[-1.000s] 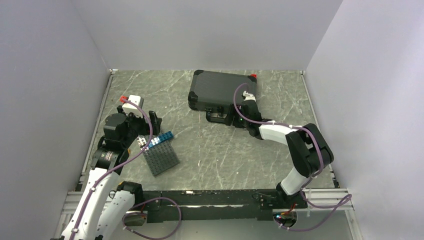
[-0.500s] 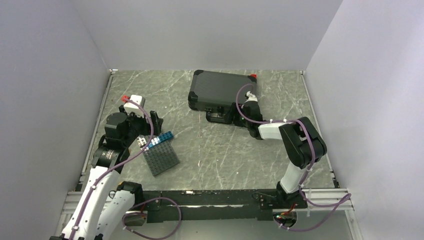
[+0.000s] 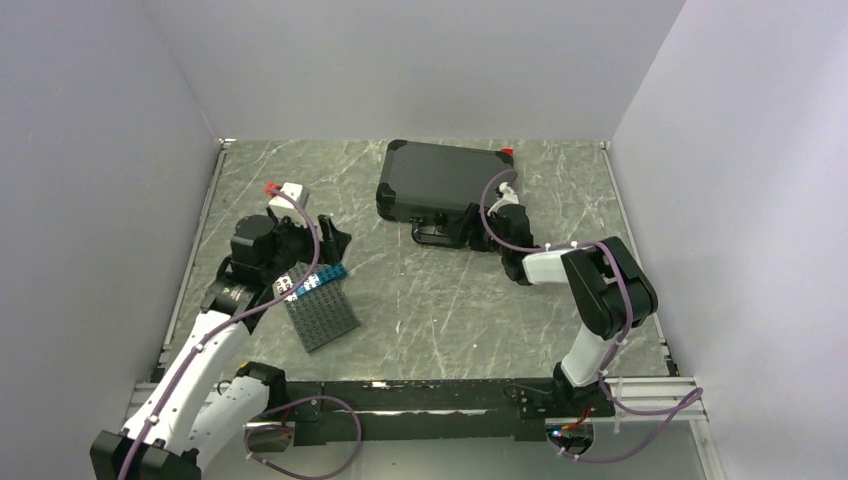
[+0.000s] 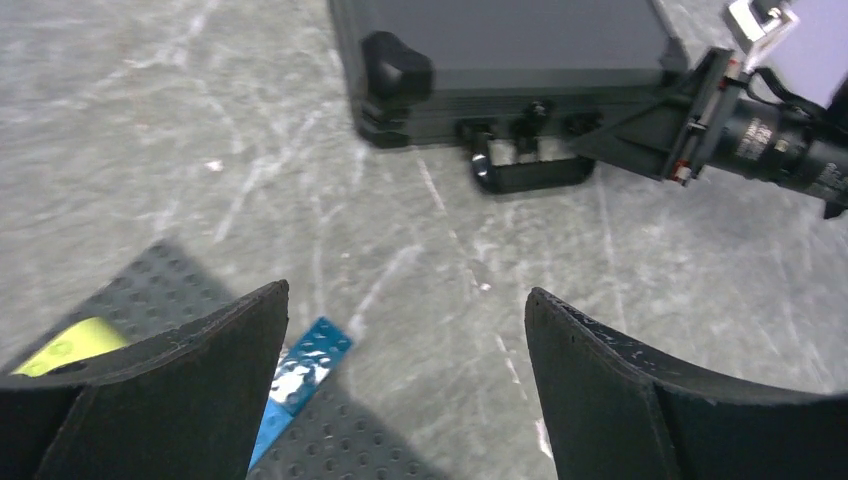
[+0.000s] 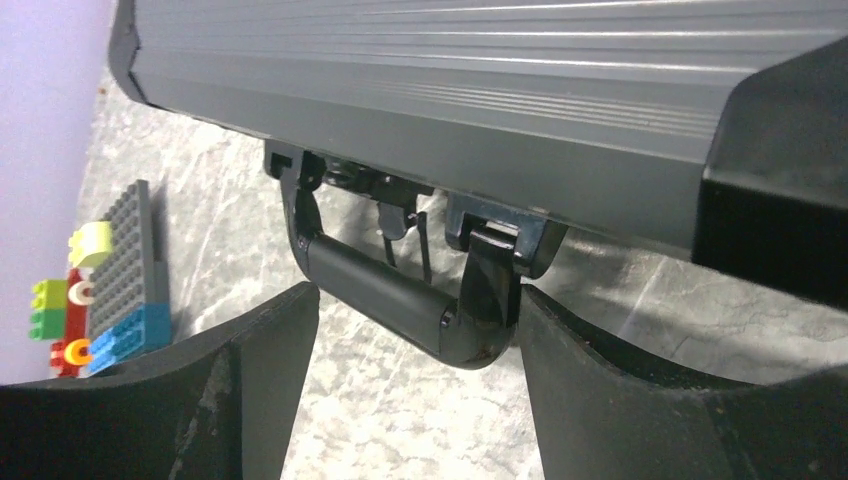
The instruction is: Pack up texas hold em set
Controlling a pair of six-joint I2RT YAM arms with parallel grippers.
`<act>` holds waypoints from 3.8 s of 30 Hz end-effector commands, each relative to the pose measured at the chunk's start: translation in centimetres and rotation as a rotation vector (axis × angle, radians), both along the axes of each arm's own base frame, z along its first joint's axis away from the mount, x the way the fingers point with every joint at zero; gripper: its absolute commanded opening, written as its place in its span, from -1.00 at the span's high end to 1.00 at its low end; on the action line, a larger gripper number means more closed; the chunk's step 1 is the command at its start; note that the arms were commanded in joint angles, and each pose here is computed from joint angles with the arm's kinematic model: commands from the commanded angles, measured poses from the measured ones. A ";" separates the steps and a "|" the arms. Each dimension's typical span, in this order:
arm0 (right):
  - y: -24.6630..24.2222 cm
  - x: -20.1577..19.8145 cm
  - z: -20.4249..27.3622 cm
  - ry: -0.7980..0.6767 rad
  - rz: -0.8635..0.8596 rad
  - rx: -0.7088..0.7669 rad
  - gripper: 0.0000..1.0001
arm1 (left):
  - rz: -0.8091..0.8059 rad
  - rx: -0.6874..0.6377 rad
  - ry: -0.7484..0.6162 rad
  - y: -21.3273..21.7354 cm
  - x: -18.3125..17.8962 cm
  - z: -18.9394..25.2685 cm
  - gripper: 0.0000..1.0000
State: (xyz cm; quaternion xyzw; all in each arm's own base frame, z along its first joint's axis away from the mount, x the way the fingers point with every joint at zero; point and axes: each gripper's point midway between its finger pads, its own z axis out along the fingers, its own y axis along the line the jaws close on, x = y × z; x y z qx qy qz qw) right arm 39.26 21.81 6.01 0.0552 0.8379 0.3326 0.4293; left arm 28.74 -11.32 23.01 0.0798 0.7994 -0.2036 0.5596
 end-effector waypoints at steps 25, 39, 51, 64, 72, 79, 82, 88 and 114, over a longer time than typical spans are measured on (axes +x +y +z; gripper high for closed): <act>1.6 2.8 6.5 -0.190 0.028 0.102 -0.49 | -0.315 -0.168 0.163 -16.6 10.1 -6.9 -0.80; 0.7 2.1 1.0 -0.107 -0.039 0.084 -0.46 | -0.370 -0.183 0.198 -20.0 13.9 -9.6 -0.53; 2.4 2.5 -2.1 -0.068 -0.023 0.095 -0.40 | -0.341 -0.168 0.188 -19.7 14.4 -9.9 -0.38; 3.9 2.2 -2.9 -0.104 0.002 0.135 -0.41 | -0.317 -0.144 0.161 -19.1 14.6 -9.2 -0.35; 3.4 1.6 2.0 -0.230 -0.026 0.254 -0.35 | -0.281 -0.150 0.129 -18.2 14.3 -7.8 -0.30; 3.3 1.6 4.9 -0.315 -0.036 0.312 -0.34 | -0.255 -0.149 0.106 -17.6 14.1 -6.8 -0.28; 3.8 2.0 4.8 -0.313 -0.023 0.333 -0.33 | -0.255 -0.147 0.110 -17.5 14.0 -6.9 -0.28; 3.8 1.6 4.4 -0.319 -0.022 0.314 -0.33 | -0.248 -0.136 0.110 -17.1 13.6 -7.0 -0.27; 2.8 2.2 0.0 -0.180 -0.112 0.163 -0.45 | -0.272 -0.138 0.119 -18.4 13.9 -8.4 -0.24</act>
